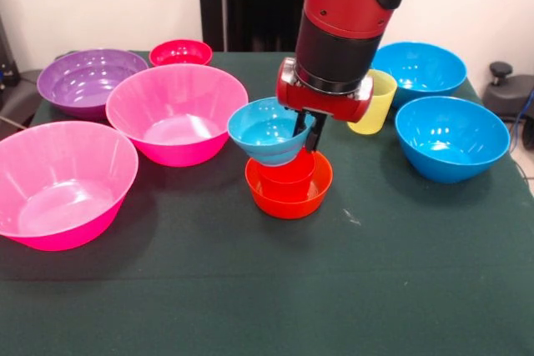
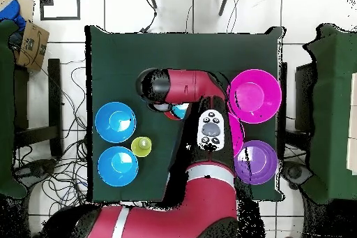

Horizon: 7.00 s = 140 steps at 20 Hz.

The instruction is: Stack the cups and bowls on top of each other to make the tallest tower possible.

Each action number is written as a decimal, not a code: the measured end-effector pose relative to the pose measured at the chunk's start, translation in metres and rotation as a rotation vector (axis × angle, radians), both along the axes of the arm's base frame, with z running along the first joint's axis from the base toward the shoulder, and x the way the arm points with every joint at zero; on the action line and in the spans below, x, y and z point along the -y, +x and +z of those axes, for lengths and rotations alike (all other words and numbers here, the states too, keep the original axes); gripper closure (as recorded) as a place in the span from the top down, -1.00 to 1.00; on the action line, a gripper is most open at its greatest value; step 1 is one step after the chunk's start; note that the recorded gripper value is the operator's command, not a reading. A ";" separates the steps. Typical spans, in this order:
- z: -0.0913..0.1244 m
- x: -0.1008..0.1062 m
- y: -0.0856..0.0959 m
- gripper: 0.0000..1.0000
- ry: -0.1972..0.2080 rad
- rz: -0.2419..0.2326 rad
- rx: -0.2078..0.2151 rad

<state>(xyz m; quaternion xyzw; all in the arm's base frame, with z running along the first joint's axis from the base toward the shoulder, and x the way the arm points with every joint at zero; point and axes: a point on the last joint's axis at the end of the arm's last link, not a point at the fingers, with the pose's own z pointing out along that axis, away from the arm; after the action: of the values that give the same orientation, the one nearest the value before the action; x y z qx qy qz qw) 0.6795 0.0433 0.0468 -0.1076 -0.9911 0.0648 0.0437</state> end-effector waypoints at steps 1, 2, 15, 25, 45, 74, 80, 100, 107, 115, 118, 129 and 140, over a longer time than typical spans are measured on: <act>0.000 0.001 0.000 -1.00 0.000 -0.002 0.001; 0.000 0.002 0.000 -1.00 0.001 -0.003 0.001; -0.003 0.017 0.004 -1.00 -0.015 0.006 0.042; -0.003 0.016 0.003 -1.00 -0.015 0.011 0.044; 0.001 -0.018 -0.006 -1.00 -0.030 0.066 0.038; -0.001 -0.043 -0.047 -1.00 -0.080 0.128 0.036; 0.000 -0.048 -0.049 -1.00 -0.091 0.140 0.036; -0.014 -0.057 -0.070 -1.00 -0.169 0.147 0.005; -0.007 -0.060 -0.069 -1.00 -0.163 0.127 -0.005; 0.036 -0.056 -0.064 -1.00 -0.155 0.067 -0.076; 0.047 -0.054 -0.061 -1.00 -0.154 0.056 -0.077; 0.071 -0.054 -0.035 -1.00 -0.146 0.043 -0.016; 0.072 -0.061 -0.027 -1.00 -0.128 0.034 0.005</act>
<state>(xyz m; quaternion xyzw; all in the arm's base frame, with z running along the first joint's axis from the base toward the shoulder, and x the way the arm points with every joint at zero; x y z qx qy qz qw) 0.6521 0.1046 0.1191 -0.0935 -0.9867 0.1286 0.0329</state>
